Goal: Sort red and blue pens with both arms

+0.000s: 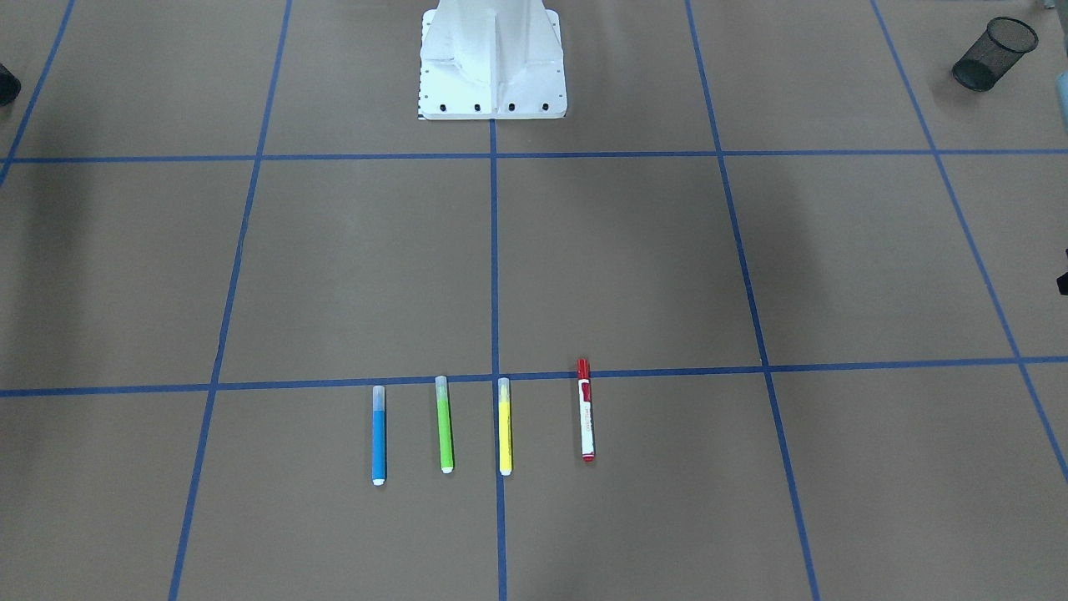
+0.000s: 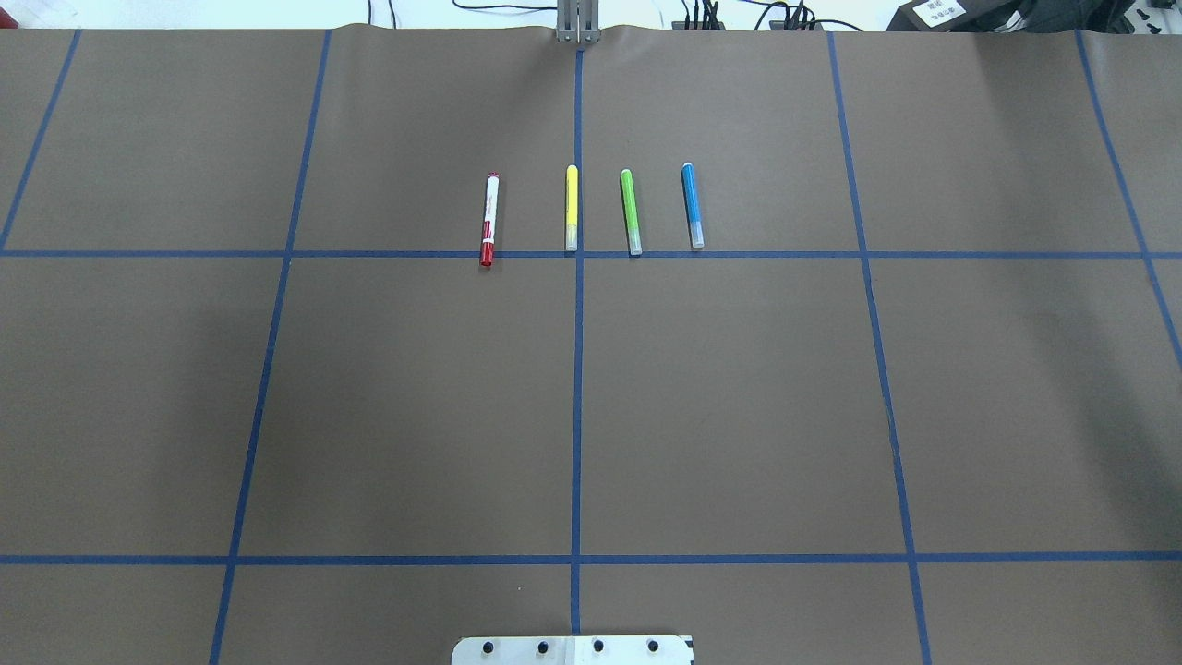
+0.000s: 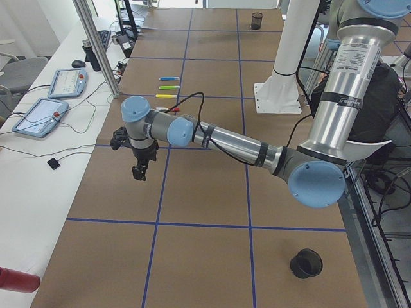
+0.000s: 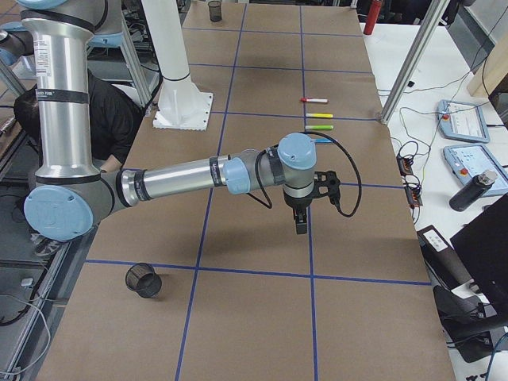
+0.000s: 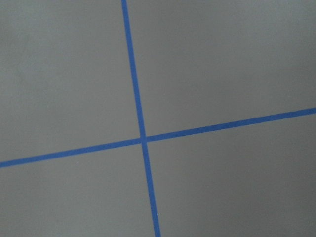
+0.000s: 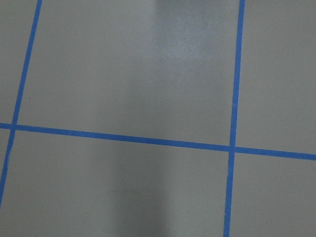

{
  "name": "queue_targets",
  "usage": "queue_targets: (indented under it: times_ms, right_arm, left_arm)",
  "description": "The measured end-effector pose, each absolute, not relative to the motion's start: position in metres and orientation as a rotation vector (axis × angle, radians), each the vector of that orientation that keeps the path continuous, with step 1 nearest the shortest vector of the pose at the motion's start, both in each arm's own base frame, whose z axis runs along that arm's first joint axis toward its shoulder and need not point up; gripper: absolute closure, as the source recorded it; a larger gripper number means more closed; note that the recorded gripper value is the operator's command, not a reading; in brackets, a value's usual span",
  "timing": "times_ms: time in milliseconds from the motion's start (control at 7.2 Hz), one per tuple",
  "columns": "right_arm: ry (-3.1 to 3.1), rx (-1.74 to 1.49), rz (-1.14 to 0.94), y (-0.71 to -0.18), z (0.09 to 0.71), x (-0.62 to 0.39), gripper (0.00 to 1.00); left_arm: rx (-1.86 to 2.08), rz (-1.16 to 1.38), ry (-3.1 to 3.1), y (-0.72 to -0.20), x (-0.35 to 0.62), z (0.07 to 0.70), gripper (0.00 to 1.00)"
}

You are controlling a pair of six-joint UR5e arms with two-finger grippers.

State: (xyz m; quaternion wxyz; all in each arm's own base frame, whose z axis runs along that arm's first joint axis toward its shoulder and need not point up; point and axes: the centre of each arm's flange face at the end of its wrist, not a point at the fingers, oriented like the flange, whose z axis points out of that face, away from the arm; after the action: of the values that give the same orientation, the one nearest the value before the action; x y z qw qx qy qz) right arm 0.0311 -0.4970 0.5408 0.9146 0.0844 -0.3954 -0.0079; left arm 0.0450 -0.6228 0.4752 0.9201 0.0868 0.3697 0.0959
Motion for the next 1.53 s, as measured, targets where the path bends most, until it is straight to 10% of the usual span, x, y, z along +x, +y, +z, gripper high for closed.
queue_targets:
  times_ms: [972,1528]
  right_arm:
    - [-0.837,0.124,-0.037,-0.494,0.556,0.005,0.01]
    - [-0.868,0.109,-0.023,-0.539,0.497,-0.056,0.01]
  left_arm:
    - [-0.006,0.137,0.81,-0.704,0.371,0.241,0.0]
    - [0.022,0.098,0.813,-0.675,0.494,0.221,0.09]
